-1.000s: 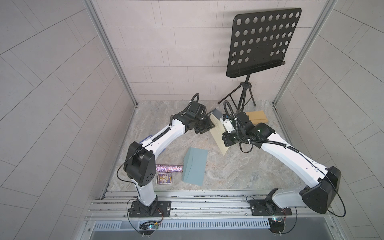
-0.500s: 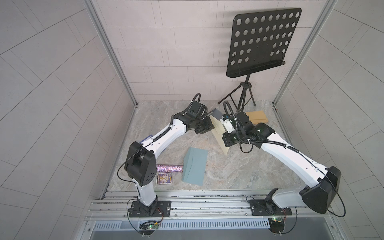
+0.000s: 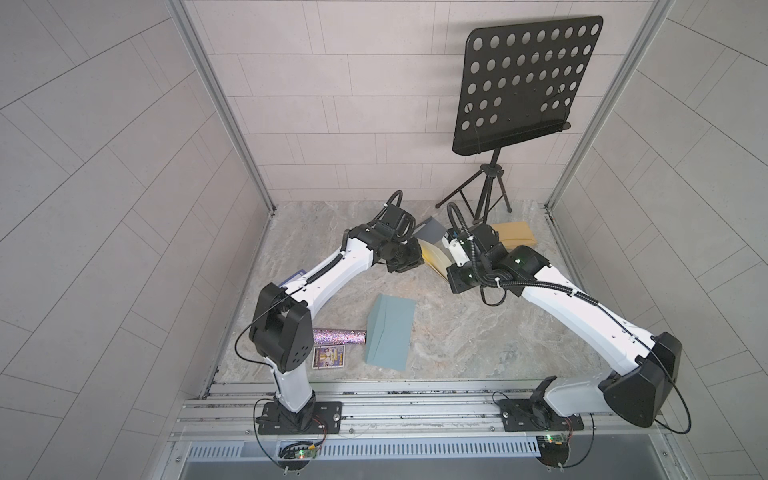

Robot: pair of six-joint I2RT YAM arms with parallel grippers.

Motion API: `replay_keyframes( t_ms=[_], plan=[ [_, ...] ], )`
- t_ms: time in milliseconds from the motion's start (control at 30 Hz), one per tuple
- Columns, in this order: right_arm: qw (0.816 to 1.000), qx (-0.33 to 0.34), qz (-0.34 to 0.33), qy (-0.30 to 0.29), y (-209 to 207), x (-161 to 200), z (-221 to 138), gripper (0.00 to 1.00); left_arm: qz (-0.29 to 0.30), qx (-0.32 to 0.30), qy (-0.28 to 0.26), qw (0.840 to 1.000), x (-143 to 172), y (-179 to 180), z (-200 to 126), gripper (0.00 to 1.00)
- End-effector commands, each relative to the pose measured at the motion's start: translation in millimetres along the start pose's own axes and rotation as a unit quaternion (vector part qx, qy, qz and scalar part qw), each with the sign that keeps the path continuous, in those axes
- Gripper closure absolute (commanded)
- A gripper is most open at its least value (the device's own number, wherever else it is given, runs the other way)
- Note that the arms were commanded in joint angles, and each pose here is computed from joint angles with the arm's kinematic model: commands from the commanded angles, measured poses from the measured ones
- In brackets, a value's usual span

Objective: Take the letter paper out of the envelope
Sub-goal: Adjust the envelope.

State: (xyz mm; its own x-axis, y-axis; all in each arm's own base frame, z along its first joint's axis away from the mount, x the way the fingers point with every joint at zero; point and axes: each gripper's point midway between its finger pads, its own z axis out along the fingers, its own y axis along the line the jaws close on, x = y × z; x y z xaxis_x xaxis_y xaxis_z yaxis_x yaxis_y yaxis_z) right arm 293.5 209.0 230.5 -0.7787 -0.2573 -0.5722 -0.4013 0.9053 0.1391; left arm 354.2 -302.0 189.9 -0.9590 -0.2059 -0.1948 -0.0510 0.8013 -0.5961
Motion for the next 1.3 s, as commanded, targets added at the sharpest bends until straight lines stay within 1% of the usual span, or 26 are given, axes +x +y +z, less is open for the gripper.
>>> replay_keyframes(
  t_ms=[0, 367, 667, 767, 867, 933, 1067, 1167, 1267],
  plan=[
    [0.999, -0.003, -0.004, -0.053, 3, -19, -25, 1.0, -0.005, -0.06, 0.013, 0.998, 5, 27, 8, 0.74],
    [0.997, -0.014, 0.001, -0.074, 8, -25, -35, 1.0, -0.01, -0.09, 0.022, 0.996, 12, 45, 15, 0.73],
    [0.997, -0.007, 0.004, -0.077, 7, -23, -37, 1.0, -0.013, -0.093, 0.025, 0.995, 15, 49, 18, 0.73],
    [0.997, -0.008, -0.001, -0.072, 9, -20, -35, 1.0, -0.015, -0.078, 0.023, 0.997, 13, 43, 17, 0.7],
    [0.998, -0.012, -0.01, -0.065, 15, -17, -32, 1.0, -0.026, -0.047, 0.023, 0.998, 12, 30, 17, 0.64],
    [0.998, -0.014, -0.013, -0.062, 18, -14, -30, 1.0, -0.043, -0.024, 0.026, 0.998, 11, 20, 18, 0.6],
    [0.998, -0.012, -0.021, -0.061, 21, -13, -28, 1.0, -0.102, 0.009, 0.038, 0.994, 11, 13, 21, 0.6],
    [0.998, -0.008, -0.025, -0.058, 20, -10, -26, 1.0, -0.155, 0.03, 0.041, 0.987, 8, 12, 22, 0.6],
    [0.998, -0.009, -0.025, -0.056, 21, -8, -25, 1.0, -0.212, 0.06, 0.045, 0.974, 3, 10, 25, 0.6]
  ],
)
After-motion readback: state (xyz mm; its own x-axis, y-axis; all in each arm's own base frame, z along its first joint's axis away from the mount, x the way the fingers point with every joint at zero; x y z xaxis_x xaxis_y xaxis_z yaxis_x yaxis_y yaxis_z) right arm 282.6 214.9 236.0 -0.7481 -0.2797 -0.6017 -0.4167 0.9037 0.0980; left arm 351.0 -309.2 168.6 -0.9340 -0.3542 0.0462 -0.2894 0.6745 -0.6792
